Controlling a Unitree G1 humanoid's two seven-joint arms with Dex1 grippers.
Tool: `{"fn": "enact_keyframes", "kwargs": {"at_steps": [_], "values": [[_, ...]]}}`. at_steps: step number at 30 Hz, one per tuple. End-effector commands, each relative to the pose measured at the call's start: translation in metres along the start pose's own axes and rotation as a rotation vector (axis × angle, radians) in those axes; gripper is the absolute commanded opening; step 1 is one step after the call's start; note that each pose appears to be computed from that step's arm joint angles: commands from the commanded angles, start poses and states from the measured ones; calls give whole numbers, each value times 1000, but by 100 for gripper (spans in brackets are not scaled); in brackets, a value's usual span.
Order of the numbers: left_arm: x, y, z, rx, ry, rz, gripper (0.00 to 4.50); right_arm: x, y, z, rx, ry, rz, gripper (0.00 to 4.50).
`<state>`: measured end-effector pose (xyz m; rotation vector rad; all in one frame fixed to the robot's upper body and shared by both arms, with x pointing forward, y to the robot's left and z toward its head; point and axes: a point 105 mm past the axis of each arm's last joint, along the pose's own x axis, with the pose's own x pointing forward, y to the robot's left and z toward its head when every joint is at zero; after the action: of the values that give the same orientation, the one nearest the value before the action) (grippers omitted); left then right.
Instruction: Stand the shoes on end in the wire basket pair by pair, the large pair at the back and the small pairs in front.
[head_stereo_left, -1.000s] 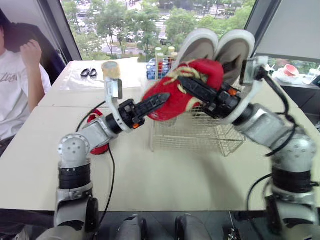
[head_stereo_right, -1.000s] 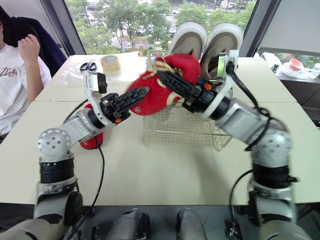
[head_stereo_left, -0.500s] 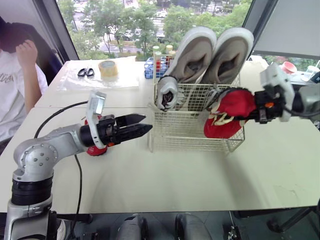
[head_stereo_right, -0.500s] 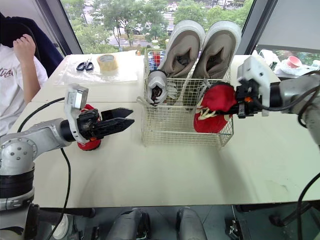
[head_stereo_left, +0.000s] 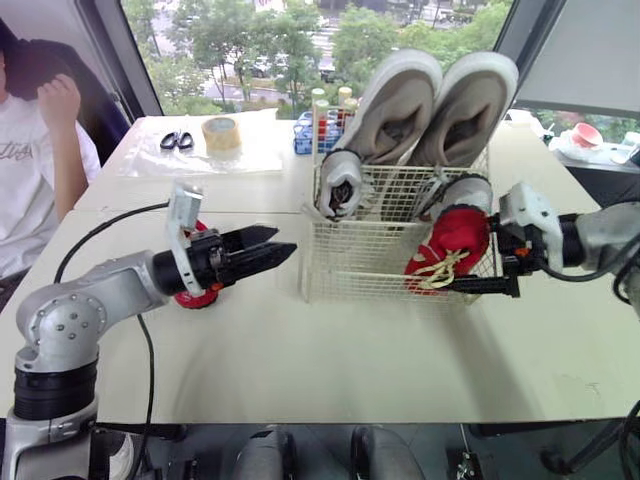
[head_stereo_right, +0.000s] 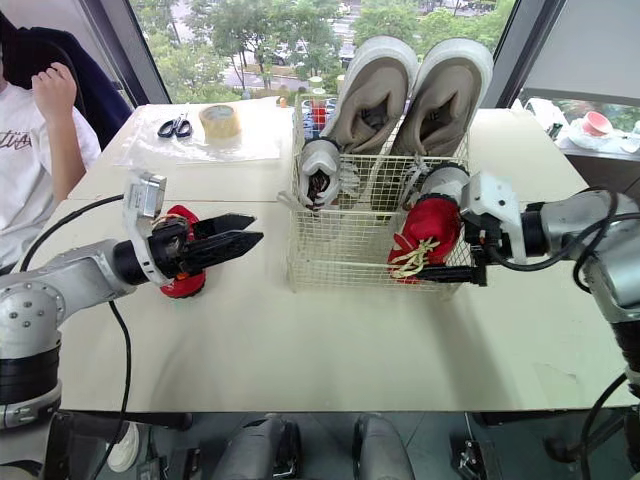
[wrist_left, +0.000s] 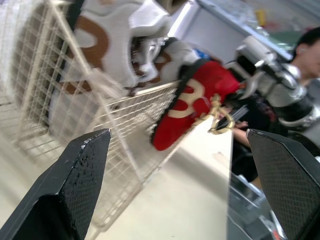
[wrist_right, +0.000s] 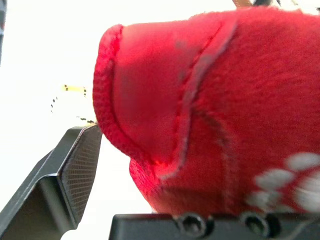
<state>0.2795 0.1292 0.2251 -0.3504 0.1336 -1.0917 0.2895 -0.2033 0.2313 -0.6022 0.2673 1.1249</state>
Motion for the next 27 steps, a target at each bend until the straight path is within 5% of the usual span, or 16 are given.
{"fn": "enact_keyframes", "kwargs": {"at_steps": [1,8,12,17,27], "values": [[-11,8,19,107,-74,152,450,-31,-4,29,-109,12,-101,443],[-42,58,50,214,-90,585,450,-71,-6,58,-197,45,-209,443],[-57,86,54,224,20,811,450,-66,0,90,-262,-74,-161,443],[-76,116,37,118,194,995,450,-41,24,112,-335,-148,4,443],[-77,132,-18,-91,410,1015,450,-23,45,120,-351,-182,95,443]]}}
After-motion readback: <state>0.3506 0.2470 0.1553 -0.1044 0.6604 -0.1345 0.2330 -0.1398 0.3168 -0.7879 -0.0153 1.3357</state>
